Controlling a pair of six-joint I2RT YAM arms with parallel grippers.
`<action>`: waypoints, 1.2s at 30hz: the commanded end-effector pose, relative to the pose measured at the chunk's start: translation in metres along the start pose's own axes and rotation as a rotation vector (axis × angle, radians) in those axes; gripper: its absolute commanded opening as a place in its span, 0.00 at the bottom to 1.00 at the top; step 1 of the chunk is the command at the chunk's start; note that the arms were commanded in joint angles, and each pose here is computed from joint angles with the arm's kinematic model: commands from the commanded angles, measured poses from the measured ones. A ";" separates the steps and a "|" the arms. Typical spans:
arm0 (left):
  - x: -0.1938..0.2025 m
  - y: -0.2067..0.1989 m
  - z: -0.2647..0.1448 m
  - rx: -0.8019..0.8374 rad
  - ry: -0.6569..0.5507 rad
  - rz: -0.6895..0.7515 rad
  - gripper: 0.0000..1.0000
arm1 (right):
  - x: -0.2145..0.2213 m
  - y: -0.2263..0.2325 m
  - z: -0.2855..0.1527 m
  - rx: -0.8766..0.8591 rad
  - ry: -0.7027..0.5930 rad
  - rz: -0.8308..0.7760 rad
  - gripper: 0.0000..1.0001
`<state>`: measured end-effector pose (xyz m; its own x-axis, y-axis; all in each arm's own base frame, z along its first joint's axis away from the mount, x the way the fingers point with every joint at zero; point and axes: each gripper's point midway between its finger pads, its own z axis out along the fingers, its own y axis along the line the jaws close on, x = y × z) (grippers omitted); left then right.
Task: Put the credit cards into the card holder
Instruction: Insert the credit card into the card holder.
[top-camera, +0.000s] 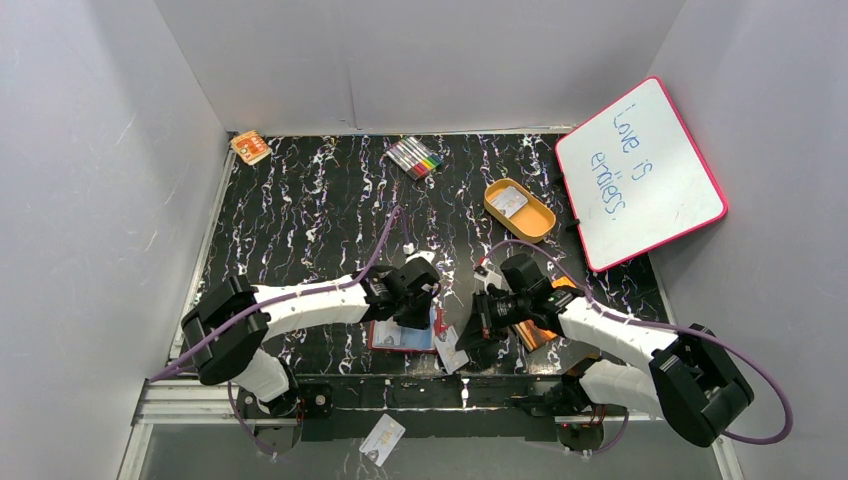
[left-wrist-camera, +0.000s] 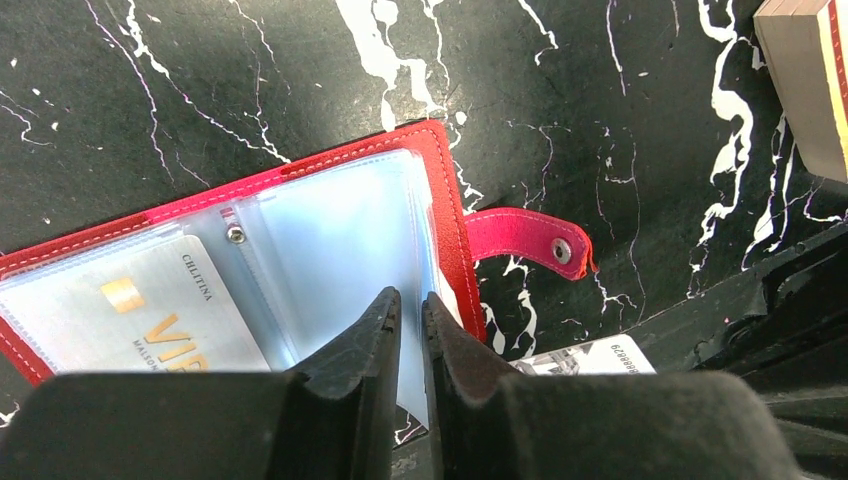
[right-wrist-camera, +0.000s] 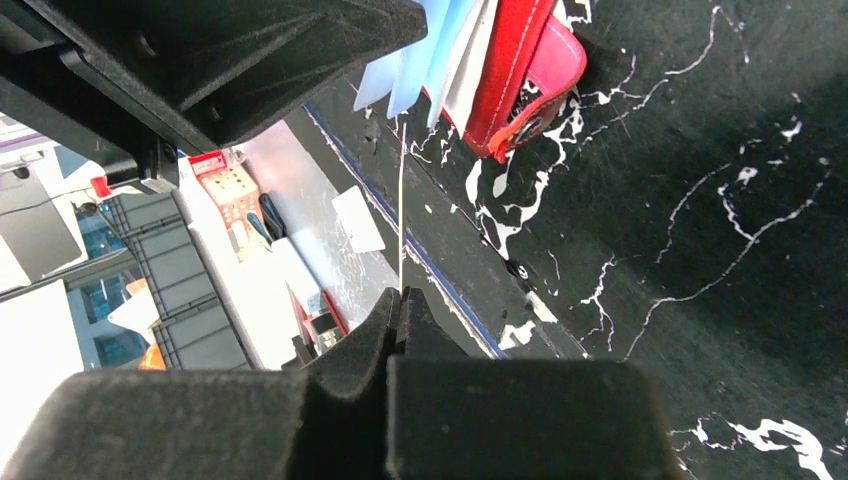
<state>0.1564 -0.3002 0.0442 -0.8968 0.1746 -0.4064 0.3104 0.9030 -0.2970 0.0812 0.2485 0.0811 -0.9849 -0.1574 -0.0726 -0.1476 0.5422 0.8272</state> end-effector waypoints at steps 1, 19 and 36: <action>-0.003 -0.004 -0.015 0.026 -0.025 -0.009 0.12 | -0.013 0.023 0.001 -0.061 -0.032 -0.055 0.00; -0.002 0.011 -0.021 -0.029 -0.044 -0.004 0.11 | -0.024 0.015 0.011 0.038 -0.084 -0.033 0.00; -0.003 0.011 0.009 -0.099 0.029 0.075 0.60 | -0.017 -0.006 -0.004 0.160 -0.135 -0.024 0.00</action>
<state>0.1634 -0.2966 0.0352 -0.8880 0.2243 -0.4013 0.3306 0.9182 -0.2183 0.0939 0.2407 0.0695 -0.9894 -0.0602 -0.1319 -0.1374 0.6795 0.7207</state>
